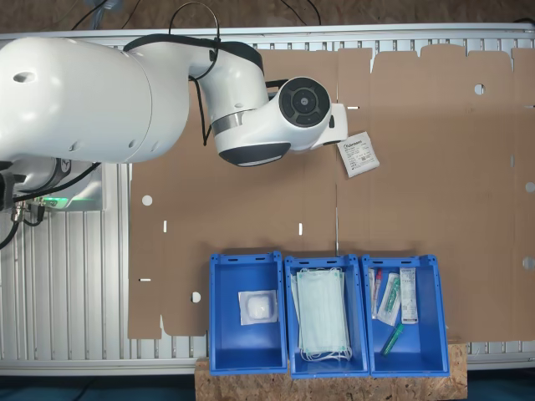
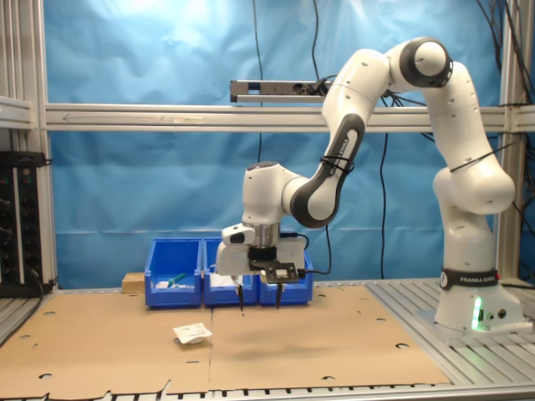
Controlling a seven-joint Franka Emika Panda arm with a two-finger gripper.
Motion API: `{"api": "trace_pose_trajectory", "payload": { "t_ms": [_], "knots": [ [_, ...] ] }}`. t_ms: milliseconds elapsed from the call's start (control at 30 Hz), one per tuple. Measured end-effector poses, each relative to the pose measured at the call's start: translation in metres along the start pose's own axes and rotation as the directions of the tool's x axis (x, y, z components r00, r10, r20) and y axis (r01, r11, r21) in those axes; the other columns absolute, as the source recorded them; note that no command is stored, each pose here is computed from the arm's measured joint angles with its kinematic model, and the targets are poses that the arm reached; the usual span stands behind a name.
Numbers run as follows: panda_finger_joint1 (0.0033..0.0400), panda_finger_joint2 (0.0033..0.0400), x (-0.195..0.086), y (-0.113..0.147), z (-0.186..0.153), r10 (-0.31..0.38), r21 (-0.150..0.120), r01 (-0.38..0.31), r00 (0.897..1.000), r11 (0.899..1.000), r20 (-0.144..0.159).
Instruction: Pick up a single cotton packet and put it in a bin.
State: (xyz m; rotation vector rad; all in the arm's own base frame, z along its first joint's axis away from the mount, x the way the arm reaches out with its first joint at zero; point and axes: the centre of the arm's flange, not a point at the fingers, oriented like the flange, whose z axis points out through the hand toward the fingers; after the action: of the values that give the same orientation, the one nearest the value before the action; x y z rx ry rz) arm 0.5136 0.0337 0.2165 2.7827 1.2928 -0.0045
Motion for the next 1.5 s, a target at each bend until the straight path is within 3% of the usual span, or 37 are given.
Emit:
{"api": "trace_pose_trajectory", "payload": {
  "t_ms": [633, 1100, 1500],
  "knots": [
    [0.0400, 0.0400, 0.013, 0.018, -0.084, 0.003, -0.065, -0.004, 1.000, 0.998, -0.023],
    [0.0400, 0.0400, 0.031, 0.039, -0.134, 0.010, -0.082, -0.012, 1.000, 0.997, -0.015],
    [0.0400, 0.0400, 0.044, 0.054, -0.145, 0.017, -0.078, -0.017, 1.000, 0.997, -0.005]
  ]
}}
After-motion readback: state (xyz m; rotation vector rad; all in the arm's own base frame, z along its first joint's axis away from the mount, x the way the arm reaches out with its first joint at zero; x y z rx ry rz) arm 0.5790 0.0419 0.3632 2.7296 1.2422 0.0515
